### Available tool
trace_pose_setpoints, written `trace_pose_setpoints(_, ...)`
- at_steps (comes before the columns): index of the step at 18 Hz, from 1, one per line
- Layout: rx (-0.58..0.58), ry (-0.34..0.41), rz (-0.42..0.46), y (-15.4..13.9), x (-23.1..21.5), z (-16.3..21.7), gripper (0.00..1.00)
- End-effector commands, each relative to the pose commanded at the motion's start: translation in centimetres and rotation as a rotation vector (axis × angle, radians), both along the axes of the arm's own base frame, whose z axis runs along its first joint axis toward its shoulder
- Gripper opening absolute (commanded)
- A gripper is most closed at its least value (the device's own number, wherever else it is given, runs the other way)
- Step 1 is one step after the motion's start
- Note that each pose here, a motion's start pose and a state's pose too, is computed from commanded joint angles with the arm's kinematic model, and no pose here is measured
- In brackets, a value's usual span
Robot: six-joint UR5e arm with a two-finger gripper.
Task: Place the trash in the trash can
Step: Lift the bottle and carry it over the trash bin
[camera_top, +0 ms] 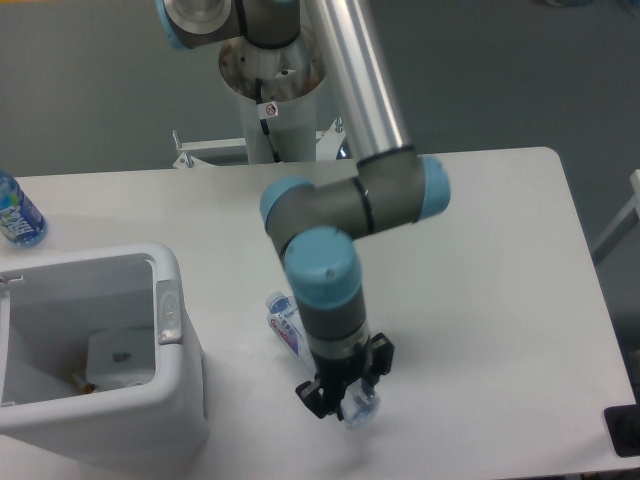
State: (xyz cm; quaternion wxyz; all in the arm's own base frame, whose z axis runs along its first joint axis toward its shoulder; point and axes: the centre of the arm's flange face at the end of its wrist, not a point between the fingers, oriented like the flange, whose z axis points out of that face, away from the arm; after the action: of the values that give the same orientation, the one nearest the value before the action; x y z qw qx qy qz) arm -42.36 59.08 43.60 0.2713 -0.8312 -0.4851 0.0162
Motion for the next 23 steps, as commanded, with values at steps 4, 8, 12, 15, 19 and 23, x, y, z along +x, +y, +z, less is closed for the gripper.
trace_pose_setpoints(4, 0.209, -0.026, 0.025, -3.9, -2.9, 7.9, 0.56)
trace_pose_setpoints(8, 0.35, -0.009, 0.046, -5.7, -5.0, 13.4, 0.56)
trace_pose_setpoints(12, 0.411, 0.005, 0.023, -5.9, -5.0, 16.2, 0.56)
trace_pose_setpoints(15, 0.426, 0.011, 0.017, -5.7, -3.9, 17.4, 0.56)
trace_pose_setpoints(19, 0.438, 0.008, -0.02, -4.2, -0.9, 18.5, 0.56)
trace_pose_setpoints(23, 0.442, -0.024, -0.075, -1.6, 3.8, 18.6, 0.56)
